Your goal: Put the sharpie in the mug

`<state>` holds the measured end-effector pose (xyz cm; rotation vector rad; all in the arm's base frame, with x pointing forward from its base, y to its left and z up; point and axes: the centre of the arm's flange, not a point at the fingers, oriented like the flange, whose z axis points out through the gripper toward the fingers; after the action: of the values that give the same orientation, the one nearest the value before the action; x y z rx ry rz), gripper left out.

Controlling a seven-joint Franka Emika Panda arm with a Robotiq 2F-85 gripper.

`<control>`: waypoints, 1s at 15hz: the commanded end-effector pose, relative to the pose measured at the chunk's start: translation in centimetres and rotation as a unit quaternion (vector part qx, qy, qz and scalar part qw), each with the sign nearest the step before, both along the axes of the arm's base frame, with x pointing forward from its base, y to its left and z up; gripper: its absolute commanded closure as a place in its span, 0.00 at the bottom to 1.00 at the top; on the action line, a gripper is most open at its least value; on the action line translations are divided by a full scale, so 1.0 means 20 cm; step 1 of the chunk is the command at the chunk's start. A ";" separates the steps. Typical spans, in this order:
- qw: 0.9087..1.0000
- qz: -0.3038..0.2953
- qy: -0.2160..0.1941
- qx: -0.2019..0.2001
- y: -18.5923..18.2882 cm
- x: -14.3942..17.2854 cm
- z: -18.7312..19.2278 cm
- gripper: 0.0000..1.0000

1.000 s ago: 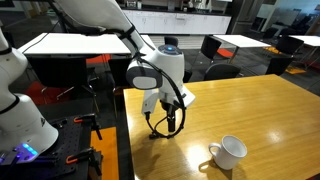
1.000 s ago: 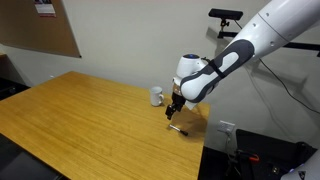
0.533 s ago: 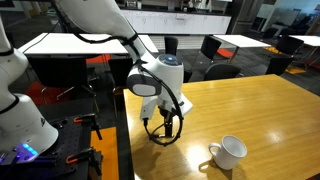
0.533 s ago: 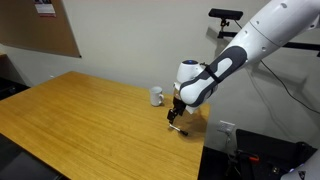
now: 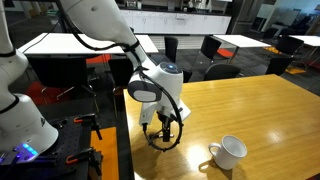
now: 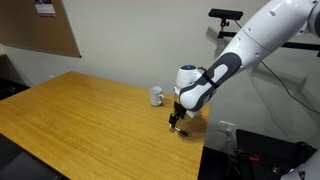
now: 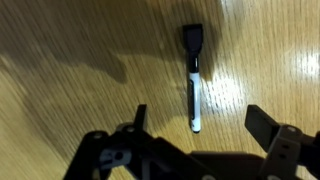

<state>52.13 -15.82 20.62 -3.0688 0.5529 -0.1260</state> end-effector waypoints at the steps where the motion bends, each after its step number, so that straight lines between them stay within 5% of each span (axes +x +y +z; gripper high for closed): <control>1: 1.000 0.000 -0.001 -0.015 -0.01 0.05 -0.04 0.00; 15: 0.999 0.026 0.018 -0.023 -0.01 0.10 -0.14 0.04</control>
<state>53.41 -16.15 17.93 -3.1236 0.4988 -0.0769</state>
